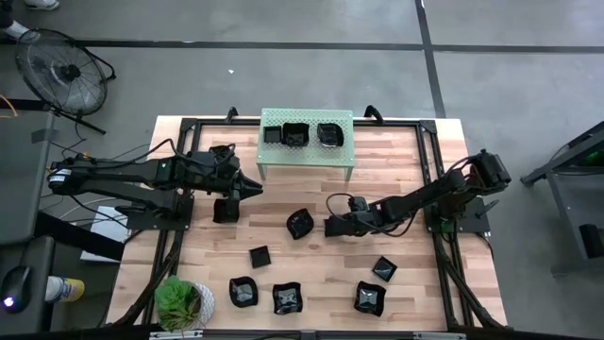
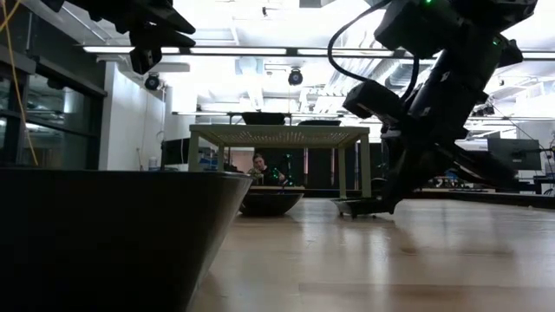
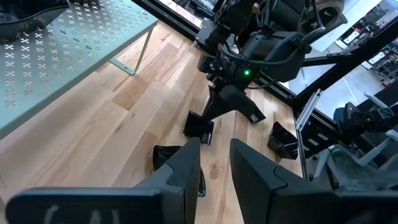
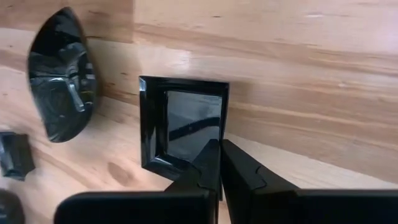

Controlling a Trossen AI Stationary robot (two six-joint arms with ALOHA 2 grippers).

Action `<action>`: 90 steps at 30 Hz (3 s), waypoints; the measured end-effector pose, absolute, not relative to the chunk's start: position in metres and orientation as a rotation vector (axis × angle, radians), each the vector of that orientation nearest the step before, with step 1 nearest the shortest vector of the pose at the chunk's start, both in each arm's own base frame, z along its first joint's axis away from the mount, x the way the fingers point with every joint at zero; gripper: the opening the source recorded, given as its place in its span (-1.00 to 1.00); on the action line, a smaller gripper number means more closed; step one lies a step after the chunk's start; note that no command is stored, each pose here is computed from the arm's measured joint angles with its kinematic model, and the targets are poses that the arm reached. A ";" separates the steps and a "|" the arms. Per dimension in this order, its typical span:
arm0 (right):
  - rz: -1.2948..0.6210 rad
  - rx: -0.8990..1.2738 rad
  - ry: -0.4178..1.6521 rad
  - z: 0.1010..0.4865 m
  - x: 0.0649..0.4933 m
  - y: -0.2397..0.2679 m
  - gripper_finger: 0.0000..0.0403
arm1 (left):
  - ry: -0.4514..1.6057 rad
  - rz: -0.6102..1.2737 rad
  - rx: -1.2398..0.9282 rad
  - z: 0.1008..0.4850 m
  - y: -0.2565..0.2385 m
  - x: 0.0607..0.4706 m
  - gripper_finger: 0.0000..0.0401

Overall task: Pick & Place Mini shaped plates
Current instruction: Stack the square shaped plate on top of the square shaped plate on the shelf

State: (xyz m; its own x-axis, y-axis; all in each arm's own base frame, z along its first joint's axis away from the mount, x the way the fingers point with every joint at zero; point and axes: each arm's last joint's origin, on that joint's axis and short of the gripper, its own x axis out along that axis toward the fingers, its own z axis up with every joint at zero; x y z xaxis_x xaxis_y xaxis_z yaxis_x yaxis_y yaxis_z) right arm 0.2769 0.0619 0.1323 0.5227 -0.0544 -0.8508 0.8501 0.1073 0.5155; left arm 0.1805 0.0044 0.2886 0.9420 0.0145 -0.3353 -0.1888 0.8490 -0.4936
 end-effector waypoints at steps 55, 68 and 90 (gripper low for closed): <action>-0.452 0.749 0.279 0.271 0.222 0.038 -1.00 | 0.013 0.230 -0.539 0.312 0.010 0.190 -0.57; -0.464 0.506 0.207 0.324 0.222 0.020 -1.00 | -0.044 0.250 -0.497 0.305 0.012 0.219 -0.57; -0.638 0.196 0.133 0.359 0.246 -0.019 -1.00 | -0.239 0.382 -0.263 0.324 0.016 0.219 -0.20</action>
